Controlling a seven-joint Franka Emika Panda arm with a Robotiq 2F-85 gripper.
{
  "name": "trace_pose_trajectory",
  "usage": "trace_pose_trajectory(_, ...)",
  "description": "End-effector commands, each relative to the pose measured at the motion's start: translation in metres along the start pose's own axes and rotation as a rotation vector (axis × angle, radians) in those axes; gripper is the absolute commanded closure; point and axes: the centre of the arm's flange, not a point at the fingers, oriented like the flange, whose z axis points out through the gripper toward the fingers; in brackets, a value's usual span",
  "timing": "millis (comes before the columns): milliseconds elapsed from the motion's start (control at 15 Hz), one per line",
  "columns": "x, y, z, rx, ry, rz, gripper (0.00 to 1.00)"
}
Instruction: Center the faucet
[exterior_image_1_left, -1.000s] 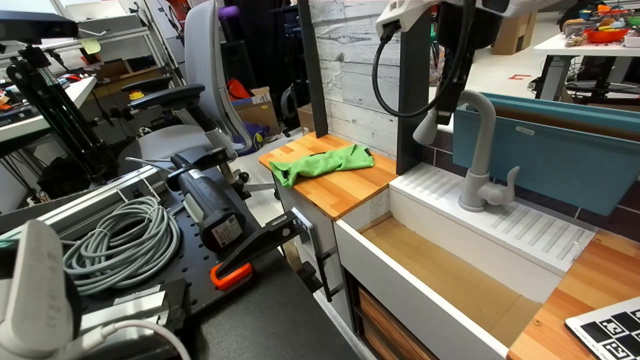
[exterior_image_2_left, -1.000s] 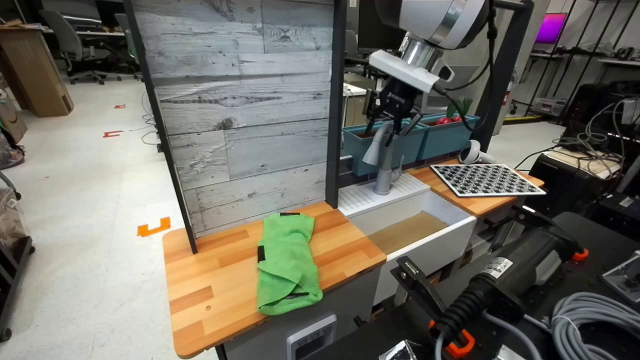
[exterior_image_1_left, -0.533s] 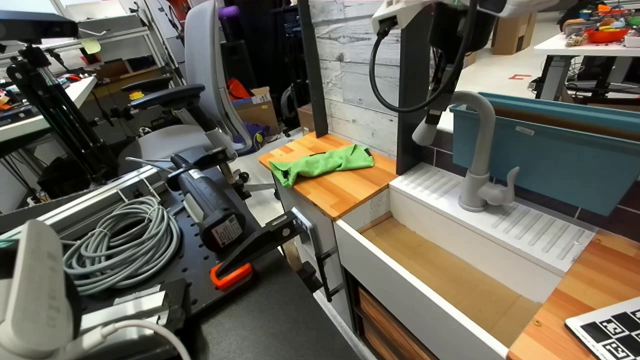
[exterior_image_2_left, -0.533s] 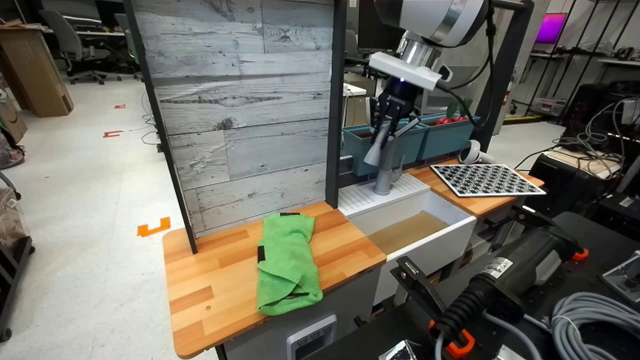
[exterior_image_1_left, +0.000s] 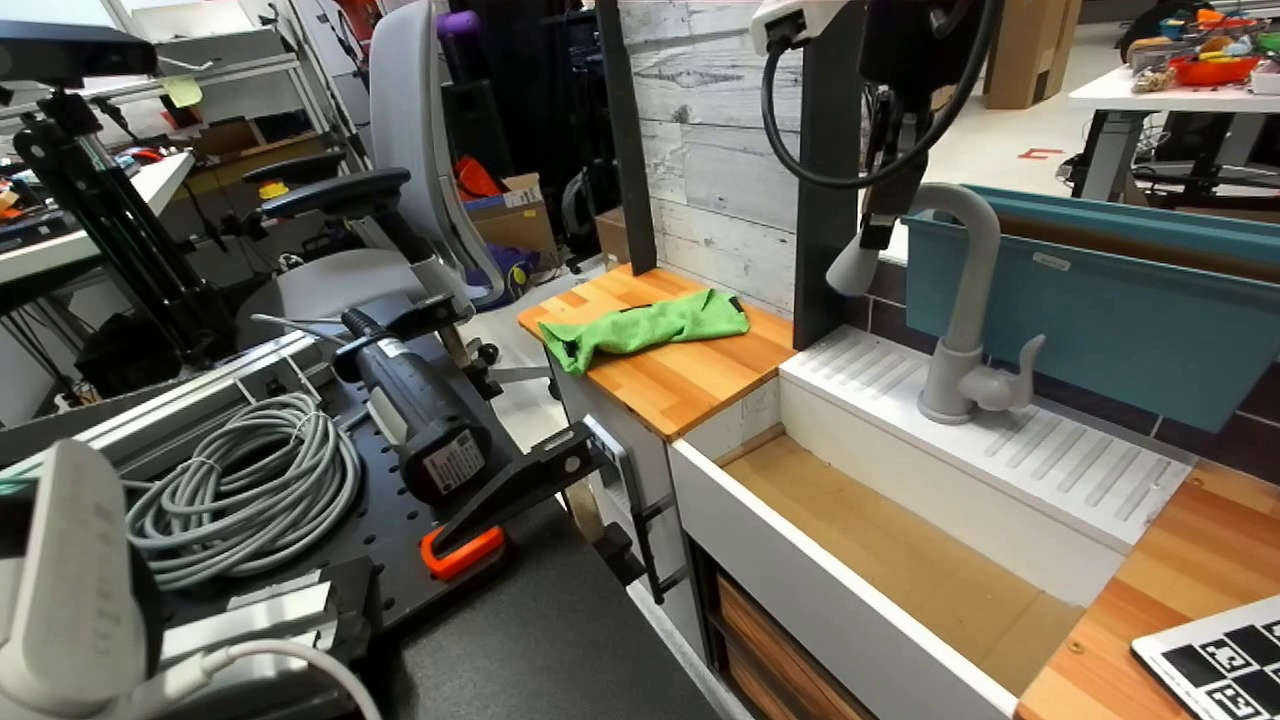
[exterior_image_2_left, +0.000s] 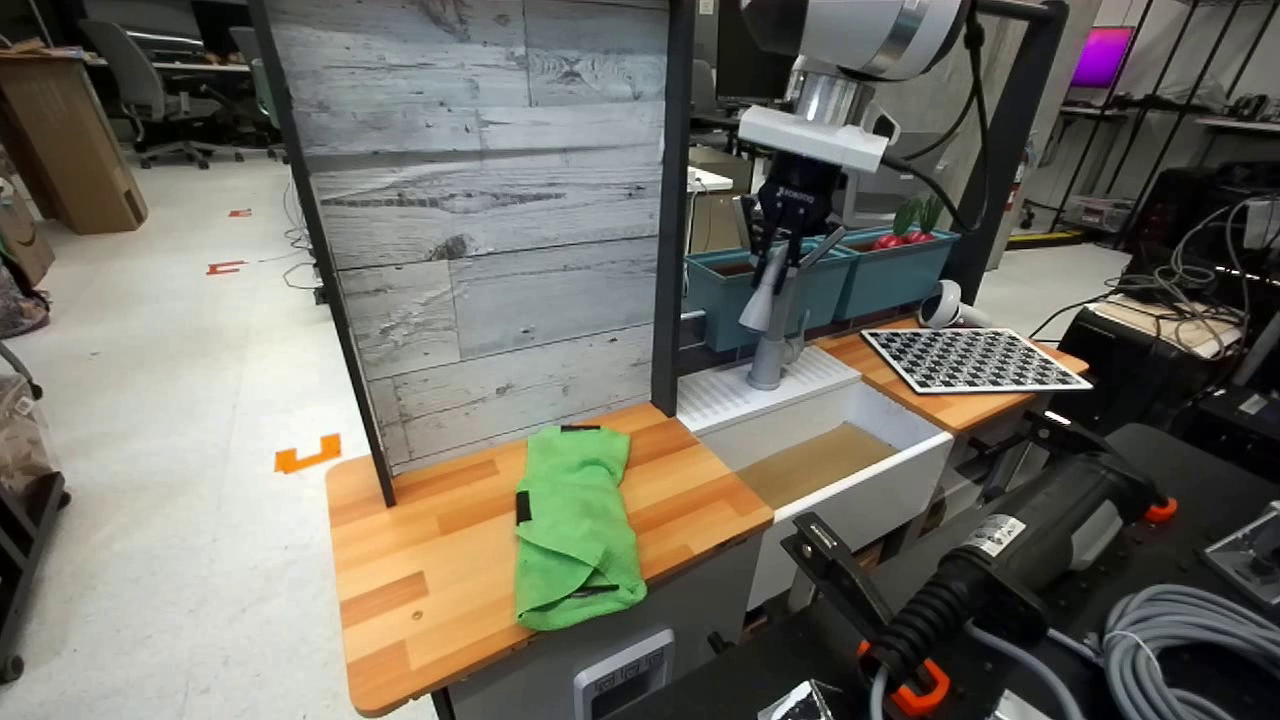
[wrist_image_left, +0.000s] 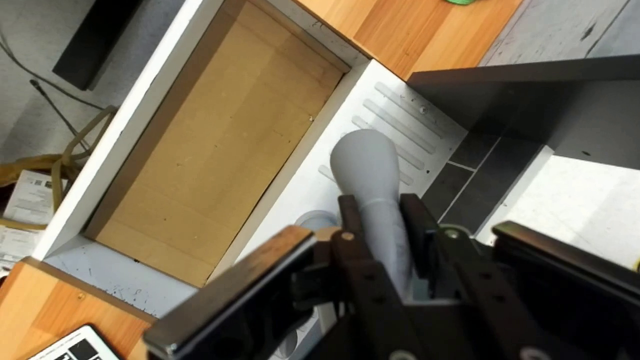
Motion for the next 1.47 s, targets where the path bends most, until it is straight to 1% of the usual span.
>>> trace_pose_trajectory(0, 0.023, 0.034, -0.021, -0.132, 0.05, -0.057, 0.94)
trace_pose_trajectory(200, 0.029, 0.045, -0.021, -0.148, 0.026, -0.088, 0.94)
trace_pose_trajectory(333, 0.035, 0.058, -0.023, -0.154, 0.016, -0.112, 0.94)
trace_pose_trajectory(600, 0.041, 0.075, -0.029, -0.132, -0.015, -0.21, 0.94)
trace_pose_trajectory(800, 0.046, 0.086, -0.032, -0.128, -0.1, -0.364, 0.94)
trace_pose_trajectory(1000, 0.051, 0.099, -0.033, -0.138, -0.161, -0.488, 0.94)
trace_pose_trajectory(1133, 0.056, 0.108, -0.035, -0.159, -0.172, -0.529, 0.94)
trace_pose_trajectory(1400, 0.055, 0.108, -0.036, -0.196, -0.145, -0.558, 0.94)
